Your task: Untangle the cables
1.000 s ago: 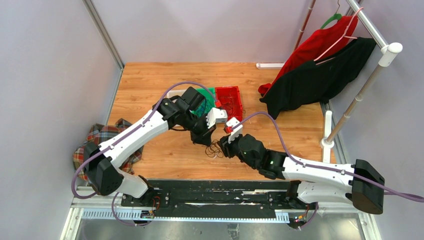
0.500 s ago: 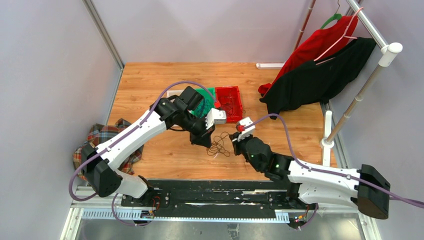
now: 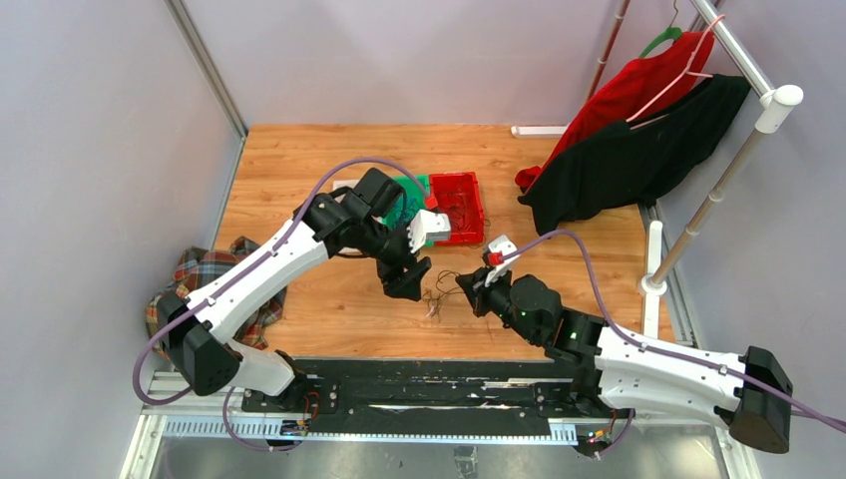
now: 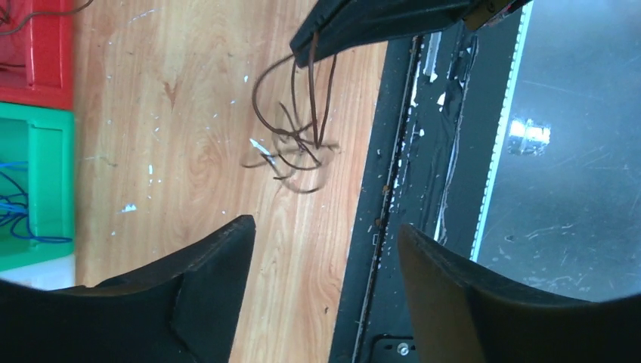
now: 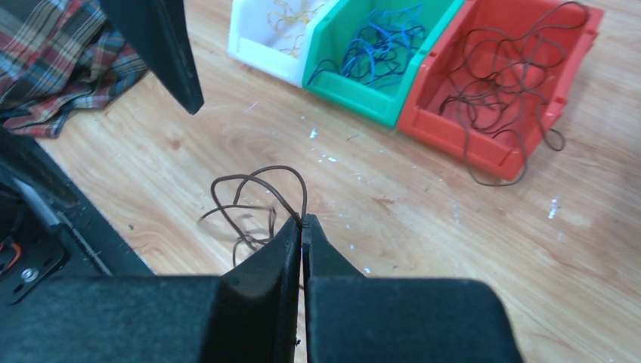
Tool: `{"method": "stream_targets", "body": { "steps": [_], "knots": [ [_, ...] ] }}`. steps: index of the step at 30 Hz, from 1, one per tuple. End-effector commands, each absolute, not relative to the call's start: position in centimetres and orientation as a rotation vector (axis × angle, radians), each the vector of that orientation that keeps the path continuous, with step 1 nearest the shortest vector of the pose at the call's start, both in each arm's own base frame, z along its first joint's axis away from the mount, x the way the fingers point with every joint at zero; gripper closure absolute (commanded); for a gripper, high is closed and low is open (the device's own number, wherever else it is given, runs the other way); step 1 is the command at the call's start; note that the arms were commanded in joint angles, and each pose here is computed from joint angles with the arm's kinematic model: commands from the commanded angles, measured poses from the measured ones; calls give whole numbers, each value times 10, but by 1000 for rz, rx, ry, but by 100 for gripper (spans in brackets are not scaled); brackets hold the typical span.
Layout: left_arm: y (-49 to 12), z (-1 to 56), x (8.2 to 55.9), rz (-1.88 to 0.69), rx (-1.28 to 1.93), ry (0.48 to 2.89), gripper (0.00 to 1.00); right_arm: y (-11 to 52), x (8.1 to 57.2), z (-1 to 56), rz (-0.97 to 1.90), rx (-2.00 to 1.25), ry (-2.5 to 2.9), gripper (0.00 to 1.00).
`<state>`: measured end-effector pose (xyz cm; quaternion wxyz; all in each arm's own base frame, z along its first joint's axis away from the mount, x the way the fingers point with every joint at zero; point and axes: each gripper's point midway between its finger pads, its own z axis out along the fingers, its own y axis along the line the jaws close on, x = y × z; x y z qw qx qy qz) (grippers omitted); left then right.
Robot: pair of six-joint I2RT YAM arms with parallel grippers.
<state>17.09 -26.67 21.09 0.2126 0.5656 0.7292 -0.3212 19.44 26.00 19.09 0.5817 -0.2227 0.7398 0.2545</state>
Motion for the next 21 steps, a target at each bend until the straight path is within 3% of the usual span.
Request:
{"method": "stream_targets", "body": {
  "steps": [1, 3, 8, 21],
  "knots": [
    [-268, 227, 176, -866, 1554, 1959, 23, 277, 185, 209, 719, -542, 1721, 99],
    [-270, 228, 177, -875, 1536, 1955, 15, 283, 182, 211, 752, -560, 1723, 99],
    [-276, 241, 174, -929, 1528, 1914, 12, 303, 169, 221, 858, -631, 1719, 99],
    [-264, 210, 154, -974, 1631, 1901, 17, 306, 159, 234, 924, -645, 1731, 99]
  ]
}}
